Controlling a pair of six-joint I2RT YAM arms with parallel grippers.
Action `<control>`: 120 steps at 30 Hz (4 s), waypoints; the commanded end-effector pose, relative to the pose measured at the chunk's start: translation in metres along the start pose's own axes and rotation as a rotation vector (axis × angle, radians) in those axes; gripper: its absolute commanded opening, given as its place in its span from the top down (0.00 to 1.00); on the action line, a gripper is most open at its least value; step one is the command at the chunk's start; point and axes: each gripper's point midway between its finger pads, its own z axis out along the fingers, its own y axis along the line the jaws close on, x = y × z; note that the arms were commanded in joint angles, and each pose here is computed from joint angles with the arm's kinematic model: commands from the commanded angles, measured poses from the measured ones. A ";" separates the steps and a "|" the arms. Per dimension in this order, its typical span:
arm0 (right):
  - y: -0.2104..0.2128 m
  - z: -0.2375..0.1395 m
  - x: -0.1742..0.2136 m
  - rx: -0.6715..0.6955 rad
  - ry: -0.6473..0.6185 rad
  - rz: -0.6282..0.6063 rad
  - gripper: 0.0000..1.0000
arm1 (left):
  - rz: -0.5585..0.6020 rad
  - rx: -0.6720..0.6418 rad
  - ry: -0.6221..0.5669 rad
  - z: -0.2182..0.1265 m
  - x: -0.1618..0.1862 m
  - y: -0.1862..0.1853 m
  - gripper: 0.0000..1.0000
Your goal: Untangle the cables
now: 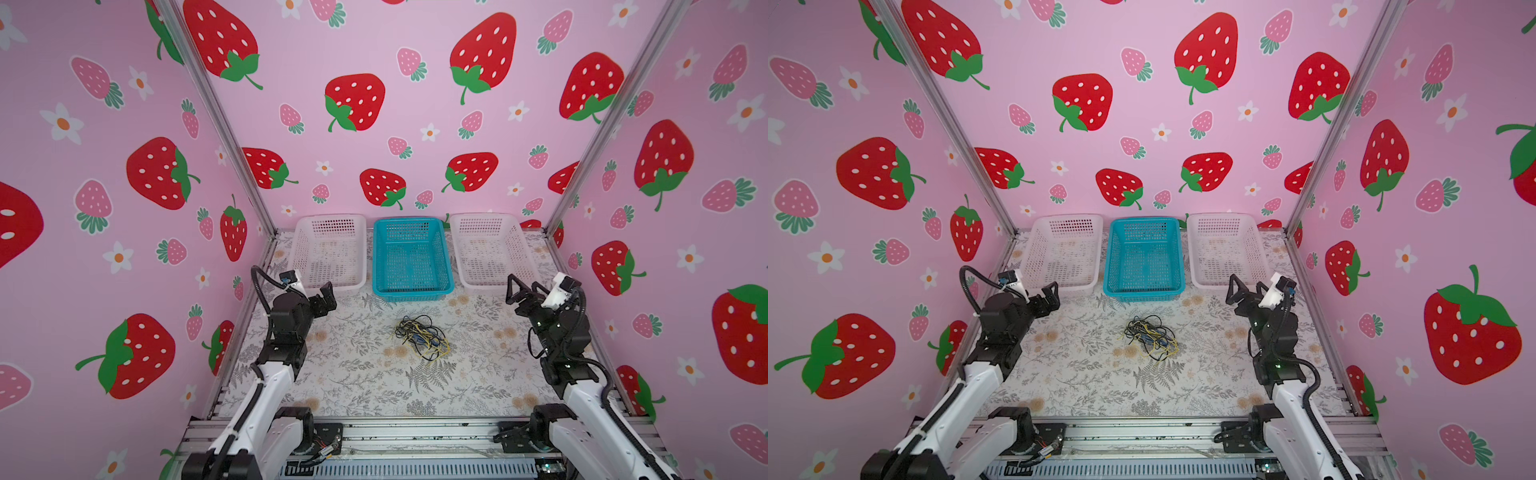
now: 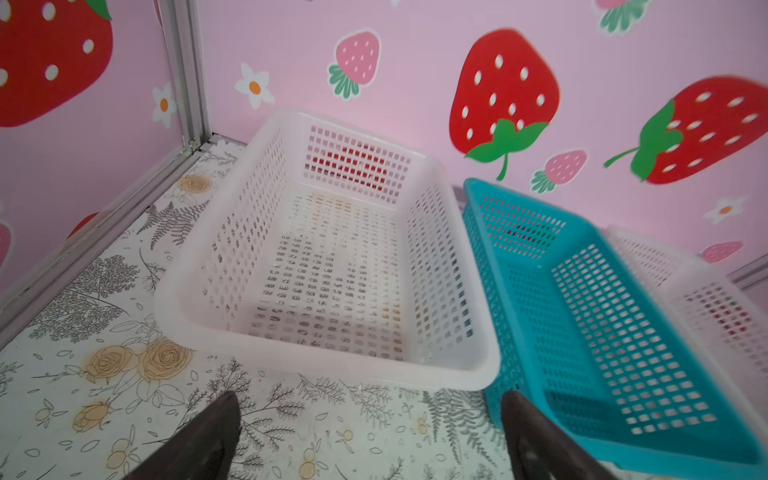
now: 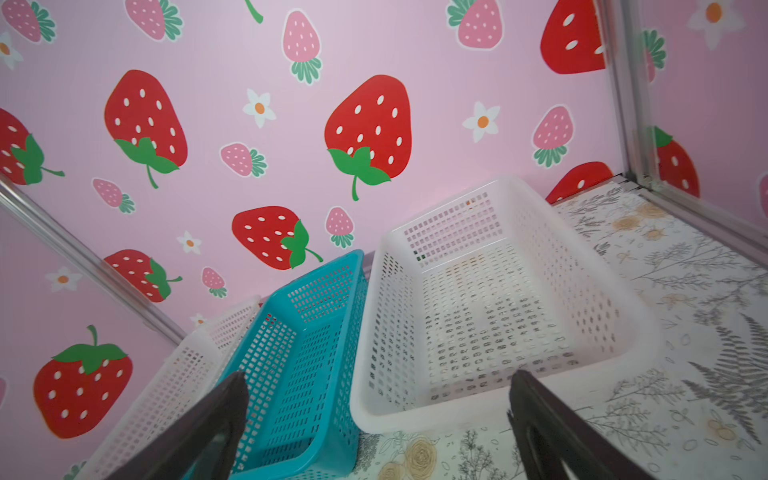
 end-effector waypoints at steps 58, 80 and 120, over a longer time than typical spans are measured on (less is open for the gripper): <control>0.181 -0.064 0.263 -0.837 0.800 -0.273 0.99 | -0.544 0.390 0.654 -0.084 0.182 -0.113 0.05; 0.238 -0.108 0.228 -1.106 0.846 0.003 0.98 | -0.532 0.634 0.634 -0.103 0.167 -0.181 0.54; 0.229 -0.085 0.233 -0.807 0.832 -0.206 0.65 | -0.388 0.595 0.738 -0.109 0.176 -0.187 1.00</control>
